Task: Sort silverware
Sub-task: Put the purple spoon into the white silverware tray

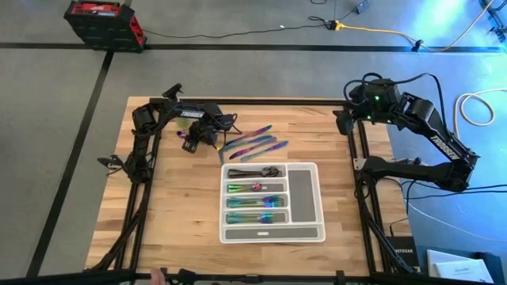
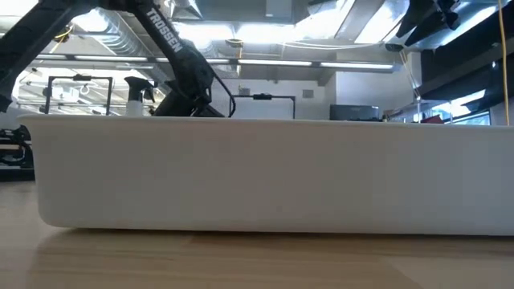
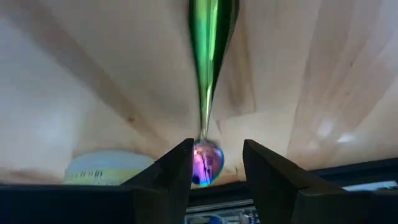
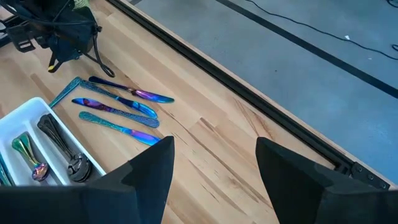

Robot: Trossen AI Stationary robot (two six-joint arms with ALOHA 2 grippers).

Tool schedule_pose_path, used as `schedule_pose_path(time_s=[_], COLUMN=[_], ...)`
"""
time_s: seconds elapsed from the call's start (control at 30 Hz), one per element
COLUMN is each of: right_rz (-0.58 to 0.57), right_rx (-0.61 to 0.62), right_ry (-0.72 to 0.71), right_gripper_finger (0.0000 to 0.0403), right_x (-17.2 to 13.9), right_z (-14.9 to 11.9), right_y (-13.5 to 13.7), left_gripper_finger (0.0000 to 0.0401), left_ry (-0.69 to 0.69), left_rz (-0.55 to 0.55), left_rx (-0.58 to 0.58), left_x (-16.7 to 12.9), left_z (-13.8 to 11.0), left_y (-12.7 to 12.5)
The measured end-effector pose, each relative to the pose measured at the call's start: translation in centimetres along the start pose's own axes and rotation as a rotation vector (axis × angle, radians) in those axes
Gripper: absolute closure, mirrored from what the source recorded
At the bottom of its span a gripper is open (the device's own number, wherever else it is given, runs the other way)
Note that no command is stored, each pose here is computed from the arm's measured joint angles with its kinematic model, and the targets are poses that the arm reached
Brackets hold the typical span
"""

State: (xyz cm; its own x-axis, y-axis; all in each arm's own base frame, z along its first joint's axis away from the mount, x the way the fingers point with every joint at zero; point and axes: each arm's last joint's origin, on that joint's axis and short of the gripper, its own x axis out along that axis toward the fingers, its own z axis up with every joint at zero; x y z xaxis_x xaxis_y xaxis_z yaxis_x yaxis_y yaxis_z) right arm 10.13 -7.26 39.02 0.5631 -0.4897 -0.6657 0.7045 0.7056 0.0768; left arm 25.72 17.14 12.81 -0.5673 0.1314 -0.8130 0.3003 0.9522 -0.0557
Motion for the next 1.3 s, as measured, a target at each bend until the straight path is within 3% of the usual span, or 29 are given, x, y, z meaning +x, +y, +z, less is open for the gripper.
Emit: schedule_pose_path(time_s=[0.17, 0.57, 1.17, 1.3], right_rz=[0.000, -0.002, -0.014, -0.014], right_rx=[0.009, 0.028, 0.047, 0.047], right_ry=[0.000, 0.005, 0.063, 0.063], right_gripper_finger=[0.0191, 0.0191, 0.0191, 0.0191], right_x=[0.0, 0.2, 1.9, 1.9], right_z=[0.0, 0.1, 0.7, 0.7], right_y=[0.0, 0.0, 0.3, 0.3], left_gripper_finger=[0.0274, 0.0274, 0.0275, 0.0297], left_ry=[0.012, -0.009, -0.066, -0.064], left_rz=[-0.013, 0.022, -0.019, -0.018], left_rx=[0.096, 0.038, 0.003, 0.011], left_x=[0.8, 1.8, 1.9, 1.9], left_z=[0.0, 0.1, 0.3, 0.3], left_y=[-0.3, -0.2, -0.1, -0.1])
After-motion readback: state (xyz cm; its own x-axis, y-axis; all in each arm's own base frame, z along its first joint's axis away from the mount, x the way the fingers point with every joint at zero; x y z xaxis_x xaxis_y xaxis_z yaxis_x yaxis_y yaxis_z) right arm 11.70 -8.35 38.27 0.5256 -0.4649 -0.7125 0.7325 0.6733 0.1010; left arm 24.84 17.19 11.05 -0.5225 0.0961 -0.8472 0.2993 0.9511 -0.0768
